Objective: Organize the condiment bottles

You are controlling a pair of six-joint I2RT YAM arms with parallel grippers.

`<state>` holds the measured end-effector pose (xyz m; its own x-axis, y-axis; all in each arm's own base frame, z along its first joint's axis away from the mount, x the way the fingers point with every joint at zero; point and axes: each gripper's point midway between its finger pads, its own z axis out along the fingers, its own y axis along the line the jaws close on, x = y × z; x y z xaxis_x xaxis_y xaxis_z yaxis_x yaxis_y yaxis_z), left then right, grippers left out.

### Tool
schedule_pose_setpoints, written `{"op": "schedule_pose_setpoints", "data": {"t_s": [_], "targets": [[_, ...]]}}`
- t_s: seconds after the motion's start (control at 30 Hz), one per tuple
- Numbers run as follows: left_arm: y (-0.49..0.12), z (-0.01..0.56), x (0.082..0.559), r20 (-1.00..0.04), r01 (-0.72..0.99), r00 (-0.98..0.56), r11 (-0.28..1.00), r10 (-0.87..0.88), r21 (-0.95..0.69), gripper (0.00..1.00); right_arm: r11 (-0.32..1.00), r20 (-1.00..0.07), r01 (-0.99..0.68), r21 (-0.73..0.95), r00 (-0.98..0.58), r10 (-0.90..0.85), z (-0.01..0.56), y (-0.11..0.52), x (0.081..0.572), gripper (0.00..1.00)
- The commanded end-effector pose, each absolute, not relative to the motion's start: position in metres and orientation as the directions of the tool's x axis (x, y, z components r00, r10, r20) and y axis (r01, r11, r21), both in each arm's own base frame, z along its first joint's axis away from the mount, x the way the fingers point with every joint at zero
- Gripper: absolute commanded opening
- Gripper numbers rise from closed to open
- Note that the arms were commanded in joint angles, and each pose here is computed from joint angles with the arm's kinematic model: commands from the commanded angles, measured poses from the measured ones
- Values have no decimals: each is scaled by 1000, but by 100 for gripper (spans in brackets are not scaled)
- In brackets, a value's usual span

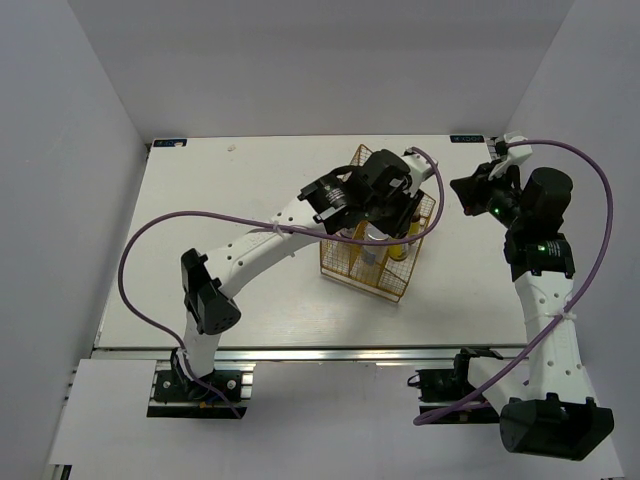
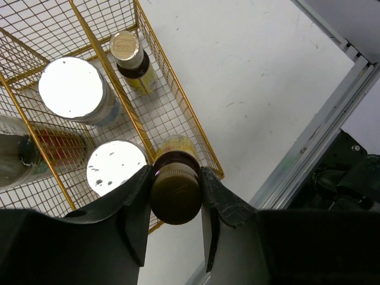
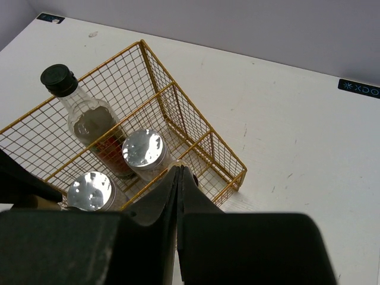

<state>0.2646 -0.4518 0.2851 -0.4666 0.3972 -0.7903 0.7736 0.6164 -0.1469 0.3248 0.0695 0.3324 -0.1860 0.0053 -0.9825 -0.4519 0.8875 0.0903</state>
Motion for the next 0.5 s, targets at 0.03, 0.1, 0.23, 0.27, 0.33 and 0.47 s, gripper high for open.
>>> {"op": "schedule_pose_setpoints", "data": {"t_s": [0.03, 0.1, 0.23, 0.27, 0.33, 0.47], "targets": [[-458, 340, 278, -891, 785, -348, 611, 292, -106, 0, 892, -984, -439, 110, -173, 36, 338, 66, 324, 0], [-461, 331, 280, -885, 792, -344, 603, 313, -95, 0, 892, -983, -438, 116, -182, 39, 335, 66, 324, 0], [-465, 316, 282, -874, 797, -346, 599, 342, -81, 0, 892, -980, -434, 126, -192, 45, 332, 65, 326, 0], [-465, 313, 282, -872, 797, -347, 598, 346, -79, 0, 892, -980, -434, 128, -195, 46, 331, 65, 326, 0], [-467, 305, 284, -867, 796, -349, 600, 356, -74, 0, 893, -979, -430, 132, -200, 49, 329, 64, 327, 0], [-471, 296, 286, -862, 800, -351, 595, 365, -73, 0, 895, -977, -424, 139, -206, 54, 327, 62, 327, 0]]}}
